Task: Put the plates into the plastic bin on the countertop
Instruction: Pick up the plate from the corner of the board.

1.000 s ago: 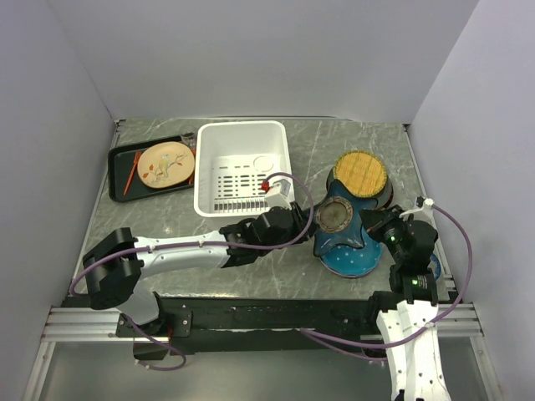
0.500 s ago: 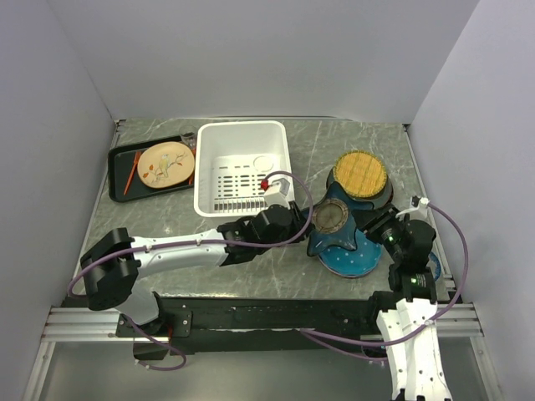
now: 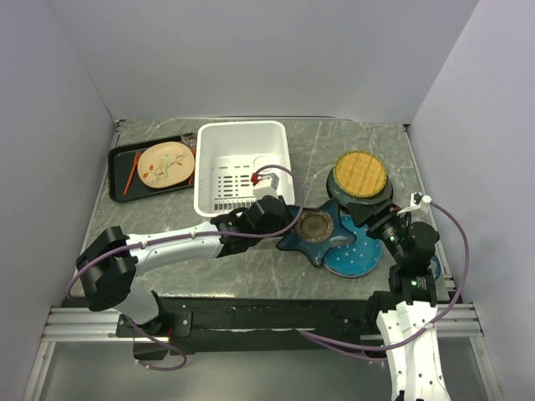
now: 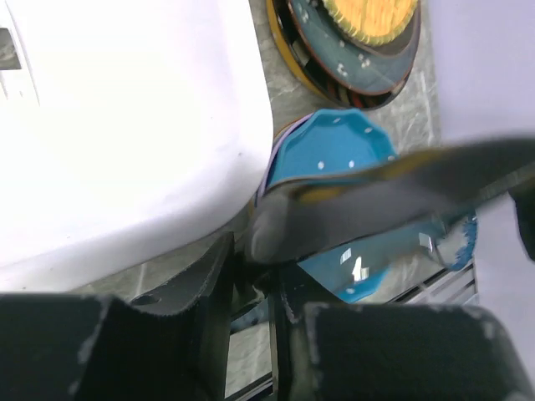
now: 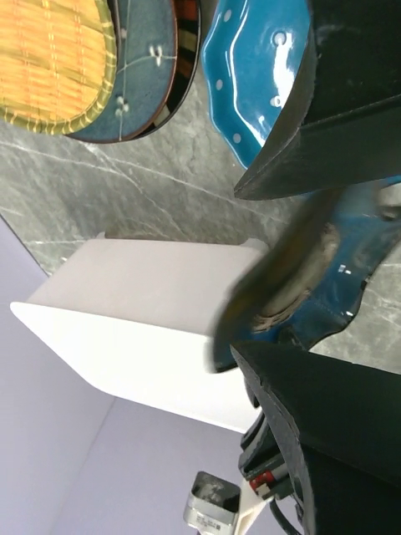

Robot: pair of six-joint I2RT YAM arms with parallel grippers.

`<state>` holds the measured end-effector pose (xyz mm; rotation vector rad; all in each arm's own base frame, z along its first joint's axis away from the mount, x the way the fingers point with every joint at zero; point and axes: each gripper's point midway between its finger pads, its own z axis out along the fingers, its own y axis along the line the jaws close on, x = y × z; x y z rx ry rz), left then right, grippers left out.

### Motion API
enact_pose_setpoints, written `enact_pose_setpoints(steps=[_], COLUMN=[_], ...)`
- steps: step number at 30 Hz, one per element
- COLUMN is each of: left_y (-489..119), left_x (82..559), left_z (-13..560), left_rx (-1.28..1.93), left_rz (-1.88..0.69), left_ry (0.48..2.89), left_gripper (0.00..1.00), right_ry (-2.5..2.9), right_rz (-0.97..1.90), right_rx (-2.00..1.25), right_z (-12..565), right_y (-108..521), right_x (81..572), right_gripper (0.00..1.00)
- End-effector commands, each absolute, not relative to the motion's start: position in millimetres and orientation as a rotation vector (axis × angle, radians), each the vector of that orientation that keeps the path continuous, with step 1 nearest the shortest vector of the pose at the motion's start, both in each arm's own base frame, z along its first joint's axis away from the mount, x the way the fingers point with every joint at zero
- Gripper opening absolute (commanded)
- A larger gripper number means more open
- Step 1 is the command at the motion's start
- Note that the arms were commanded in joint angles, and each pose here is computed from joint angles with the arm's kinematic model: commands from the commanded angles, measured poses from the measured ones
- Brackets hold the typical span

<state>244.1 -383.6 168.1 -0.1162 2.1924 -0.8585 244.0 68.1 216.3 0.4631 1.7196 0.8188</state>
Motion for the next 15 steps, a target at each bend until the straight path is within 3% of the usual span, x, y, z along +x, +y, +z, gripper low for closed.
enact_pose_setpoints(steps=[1, 15], left_y=[-401.2, -403.1], left_x=[251.7, 249.1], left_z=[270.9, 291.2], left_rx=[-0.166, -0.131], left_rz=[-1.127, -1.153], left_ry=[1.937, 1.911], left_gripper=[0.01, 0.01], right_ry=[1.653, 1.648], right_rz=[0.843, 0.833], right_rx=[0.398, 0.381], right_z=[237.2, 242.9], right_y=[72.7, 72.6], right_x=[244.0, 243.5], right_gripper=[0.76, 0.76])
